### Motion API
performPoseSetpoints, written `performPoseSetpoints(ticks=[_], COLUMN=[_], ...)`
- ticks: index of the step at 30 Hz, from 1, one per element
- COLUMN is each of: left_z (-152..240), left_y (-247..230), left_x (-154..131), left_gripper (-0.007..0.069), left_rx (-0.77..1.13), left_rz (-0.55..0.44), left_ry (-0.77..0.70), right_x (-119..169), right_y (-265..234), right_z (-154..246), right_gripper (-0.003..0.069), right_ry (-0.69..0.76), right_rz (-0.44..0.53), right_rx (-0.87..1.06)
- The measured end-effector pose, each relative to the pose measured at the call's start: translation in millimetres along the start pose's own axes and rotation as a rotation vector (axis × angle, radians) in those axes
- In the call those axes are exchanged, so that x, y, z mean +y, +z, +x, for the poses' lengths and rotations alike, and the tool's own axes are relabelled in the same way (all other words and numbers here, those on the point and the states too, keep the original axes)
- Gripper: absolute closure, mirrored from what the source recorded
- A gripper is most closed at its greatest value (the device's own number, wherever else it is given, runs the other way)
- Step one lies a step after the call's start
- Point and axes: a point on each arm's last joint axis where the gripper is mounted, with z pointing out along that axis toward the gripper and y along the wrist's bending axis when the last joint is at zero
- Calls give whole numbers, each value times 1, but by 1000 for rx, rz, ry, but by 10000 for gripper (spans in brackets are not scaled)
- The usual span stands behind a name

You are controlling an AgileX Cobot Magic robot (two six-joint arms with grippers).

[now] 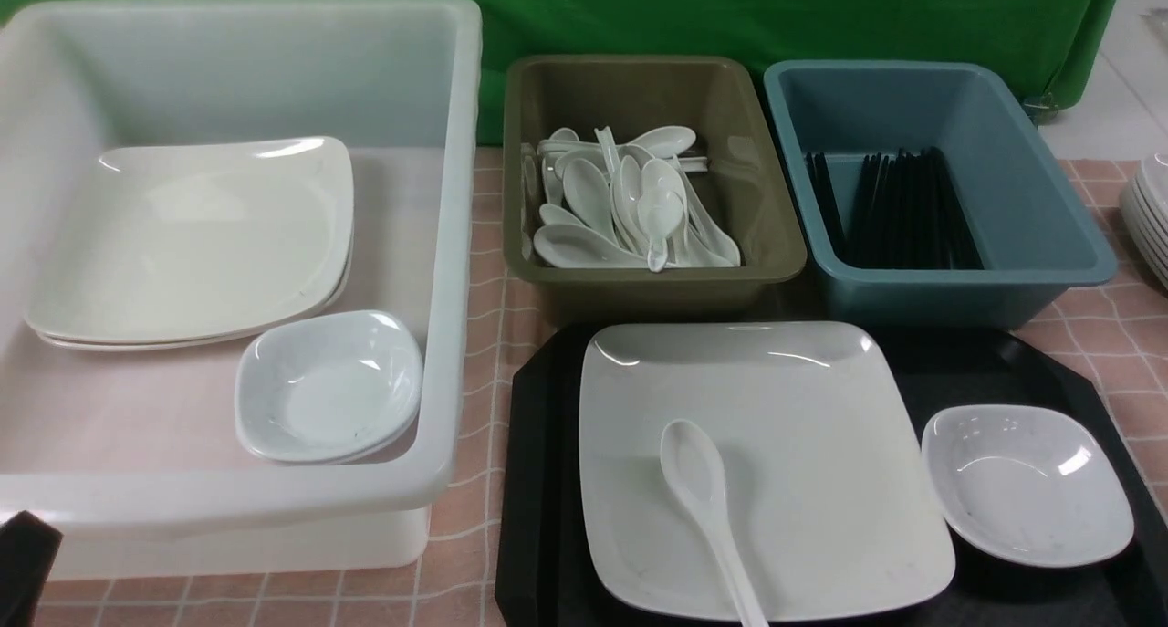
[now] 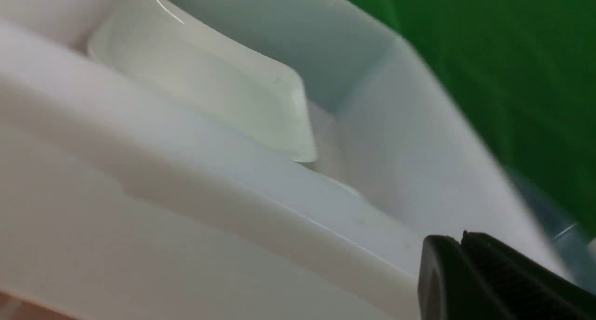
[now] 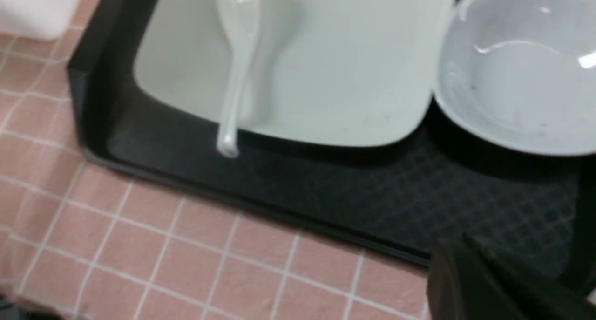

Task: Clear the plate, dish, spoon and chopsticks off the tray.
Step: Use the left arm to grab a soup spoon from the plate

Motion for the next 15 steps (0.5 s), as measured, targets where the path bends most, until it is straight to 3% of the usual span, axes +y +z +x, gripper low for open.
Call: performPoseSetpoints(ticks=[11,15], left_z=[-13,-38], left_y=[-1,-12], left_x=[-5,-37], left_gripper=[603,603], left_rx=[-120,-127], left_rz=[67,153], left_ry=[-297,-292], right_x=[15,16], right_y=[1,1], right_z=[2,2], right_gripper=[627,625], right_ry=[-154,-157], right_rz=[-120,-123], right_rx=[21,20])
